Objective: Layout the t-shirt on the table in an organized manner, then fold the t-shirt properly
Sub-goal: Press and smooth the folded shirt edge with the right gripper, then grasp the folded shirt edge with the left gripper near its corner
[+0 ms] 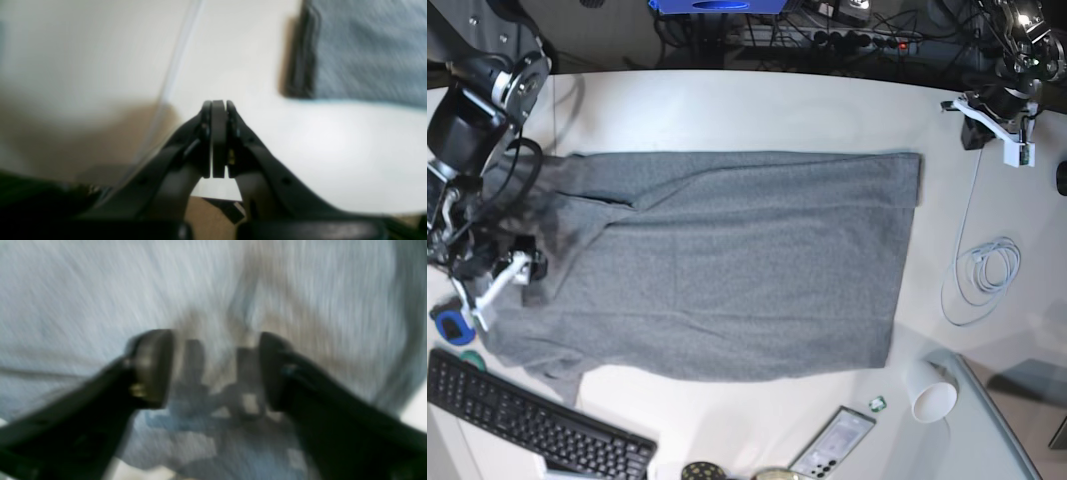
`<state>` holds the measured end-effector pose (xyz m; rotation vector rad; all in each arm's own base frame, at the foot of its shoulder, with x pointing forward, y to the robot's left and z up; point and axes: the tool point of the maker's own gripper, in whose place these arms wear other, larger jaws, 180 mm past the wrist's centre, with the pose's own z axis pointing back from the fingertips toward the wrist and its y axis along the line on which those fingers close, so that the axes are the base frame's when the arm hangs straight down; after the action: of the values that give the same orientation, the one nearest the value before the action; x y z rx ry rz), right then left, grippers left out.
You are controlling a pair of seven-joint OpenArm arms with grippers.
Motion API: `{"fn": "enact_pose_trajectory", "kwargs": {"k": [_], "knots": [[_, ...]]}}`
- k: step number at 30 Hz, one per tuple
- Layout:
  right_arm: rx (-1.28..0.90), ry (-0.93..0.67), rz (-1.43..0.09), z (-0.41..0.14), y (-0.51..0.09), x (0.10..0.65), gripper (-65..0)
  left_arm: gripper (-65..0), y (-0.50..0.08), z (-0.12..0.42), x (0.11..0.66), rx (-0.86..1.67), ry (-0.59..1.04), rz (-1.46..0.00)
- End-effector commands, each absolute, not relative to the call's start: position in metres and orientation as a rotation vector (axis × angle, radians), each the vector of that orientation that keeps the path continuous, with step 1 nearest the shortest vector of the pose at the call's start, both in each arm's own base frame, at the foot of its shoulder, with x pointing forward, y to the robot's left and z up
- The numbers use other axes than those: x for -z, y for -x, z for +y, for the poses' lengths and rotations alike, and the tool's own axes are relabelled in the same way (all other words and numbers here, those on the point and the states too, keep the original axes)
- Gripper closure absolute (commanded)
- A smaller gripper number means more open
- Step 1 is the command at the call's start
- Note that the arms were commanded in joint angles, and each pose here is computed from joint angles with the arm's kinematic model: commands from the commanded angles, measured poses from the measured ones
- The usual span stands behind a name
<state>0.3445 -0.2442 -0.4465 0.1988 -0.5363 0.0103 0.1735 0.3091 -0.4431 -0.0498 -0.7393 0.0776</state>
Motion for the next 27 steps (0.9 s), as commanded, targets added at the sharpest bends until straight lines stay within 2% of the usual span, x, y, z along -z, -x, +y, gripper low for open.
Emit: {"fn": "enact_pose_trajectory", "kwargs": {"k": [1, 2, 7, 14, 15, 18, 20, 21, 27], "knots": [[-0.013, -0.157, -0.631, -0.26, -0.36, 0.419, -48.6, 0.0, -0.179, 0.303, 0.432, -0.047, 0.073, -0.784], [-0.019, -0.129, -0.645, -0.265, -0.356, 0.414, -50.3, 0.0, -0.179, 0.296, 0.431, -0.029, 0.094, -0.79], [-0.051, -0.036, -0.705, -0.269, -0.324, 0.396, -50.1, 0.0, -0.173, 0.27, 0.435, -0.065, 0.135, -0.802], [-0.052, -0.049, -0.718, -0.267, -0.3, 0.396, -50.1, 0.0, -0.184, 0.264, 0.443, -0.116, 0.167, -0.817], [-0.052, -0.049, -0.711, -0.267, -0.297, 0.398, -50.1, -3.0, -0.188, 0.265, 0.444, -0.122, 0.172, -0.82], [-0.052, -0.048, -0.706, -0.268, -0.295, 0.399, -50.1, -22.9, -0.189, 0.263, 0.451, -0.141, 0.187, -0.81], [-0.052, -0.048, -0.704, -0.268, -0.295, 0.399, -50.1, -30.3, -0.194, 0.259, 0.451, -0.148, 0.198, -0.819], [-0.052, -0.048, -0.704, -0.268, -0.295, 0.399, -50.1, -31.8, -0.195, 0.256, 0.452, -0.157, 0.205, -0.822], [-0.054, -0.048, -0.704, -0.267, -0.295, 0.399, -50.1, -31.4, -0.203, 0.243, 0.453, -0.206, 0.258, -0.851]]}}
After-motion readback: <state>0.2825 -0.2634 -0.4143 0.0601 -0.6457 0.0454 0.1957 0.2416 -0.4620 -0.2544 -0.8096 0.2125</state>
